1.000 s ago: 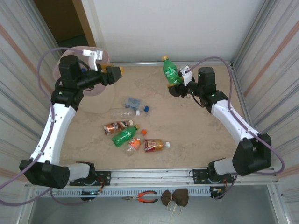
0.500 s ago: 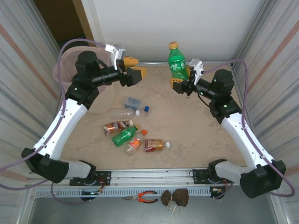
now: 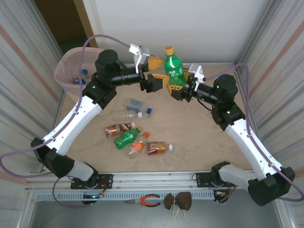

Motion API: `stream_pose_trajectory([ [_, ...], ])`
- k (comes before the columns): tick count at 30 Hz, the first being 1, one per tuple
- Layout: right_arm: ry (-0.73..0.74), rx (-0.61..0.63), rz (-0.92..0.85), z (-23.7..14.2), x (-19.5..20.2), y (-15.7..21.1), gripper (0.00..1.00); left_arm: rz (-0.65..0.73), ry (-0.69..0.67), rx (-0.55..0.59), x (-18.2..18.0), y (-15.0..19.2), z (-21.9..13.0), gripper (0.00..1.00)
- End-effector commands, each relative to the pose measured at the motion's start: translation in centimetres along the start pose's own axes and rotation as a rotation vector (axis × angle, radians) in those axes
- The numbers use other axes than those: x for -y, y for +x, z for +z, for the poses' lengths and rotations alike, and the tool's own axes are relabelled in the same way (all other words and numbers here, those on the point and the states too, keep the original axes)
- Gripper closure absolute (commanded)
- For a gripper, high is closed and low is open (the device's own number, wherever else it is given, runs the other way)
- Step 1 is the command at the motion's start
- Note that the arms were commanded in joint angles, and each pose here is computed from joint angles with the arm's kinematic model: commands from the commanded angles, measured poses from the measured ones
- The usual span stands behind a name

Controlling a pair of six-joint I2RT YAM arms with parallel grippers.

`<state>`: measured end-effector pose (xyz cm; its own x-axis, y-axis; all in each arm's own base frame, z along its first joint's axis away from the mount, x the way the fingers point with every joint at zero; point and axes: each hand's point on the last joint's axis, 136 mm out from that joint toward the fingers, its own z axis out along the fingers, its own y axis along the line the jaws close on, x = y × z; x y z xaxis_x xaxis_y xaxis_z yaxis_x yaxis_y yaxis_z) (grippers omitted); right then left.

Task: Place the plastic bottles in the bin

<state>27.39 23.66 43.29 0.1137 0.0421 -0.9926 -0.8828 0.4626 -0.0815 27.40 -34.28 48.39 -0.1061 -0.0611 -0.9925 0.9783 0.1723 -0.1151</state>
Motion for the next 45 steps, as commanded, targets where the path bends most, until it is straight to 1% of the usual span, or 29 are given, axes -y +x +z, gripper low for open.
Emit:
stream_pose_trajectory([
  [1,-0.038,0.067,-0.063,-0.5,-1.5,-2.4,0.47,0.067,0.076,0.034,1.6,-1.6,0.8,0.13],
  [5,-0.053,0.078,-0.068,-0.5,-2.0,-2.9,0.47,0.082,0.131,0.039,2.7,-1.4,1.6,0.17],
  [12,-0.078,0.095,-0.066,-0.6,-2.7,-3.6,0.47,0.113,0.204,0.068,4.0,-1.6,1.6,0.25],
  [16,-0.085,0.096,-0.070,-0.6,-2.9,-3.6,0.47,0.125,0.214,0.091,4.4,-2.0,1.5,0.26],
  [20,-0.090,0.100,-0.076,-0.6,-3.1,-3.7,0.47,0.124,0.217,0.094,4.6,-2.2,1.6,0.32],
  [33,-0.081,0.090,-0.090,-0.7,-3.2,-3.7,0.46,0.102,0.216,0.081,4.4,-2.0,1.9,0.41],
  [37,-0.067,0.086,-0.093,-0.7,-3.1,-3.6,0.42,0.103,0.213,0.078,4.4,-1.9,1.9,0.43],
  [39,-0.061,0.082,-0.093,-0.7,-3.0,-3.5,0.38,0.107,0.199,0.075,4.2,-1.9,1.8,0.43],
  [45,-0.034,0.049,-0.094,-1.3,-3.0,-2.8,0.25,0.132,0.077,0.030,2.8,-1.5,1.5,0.43],
])
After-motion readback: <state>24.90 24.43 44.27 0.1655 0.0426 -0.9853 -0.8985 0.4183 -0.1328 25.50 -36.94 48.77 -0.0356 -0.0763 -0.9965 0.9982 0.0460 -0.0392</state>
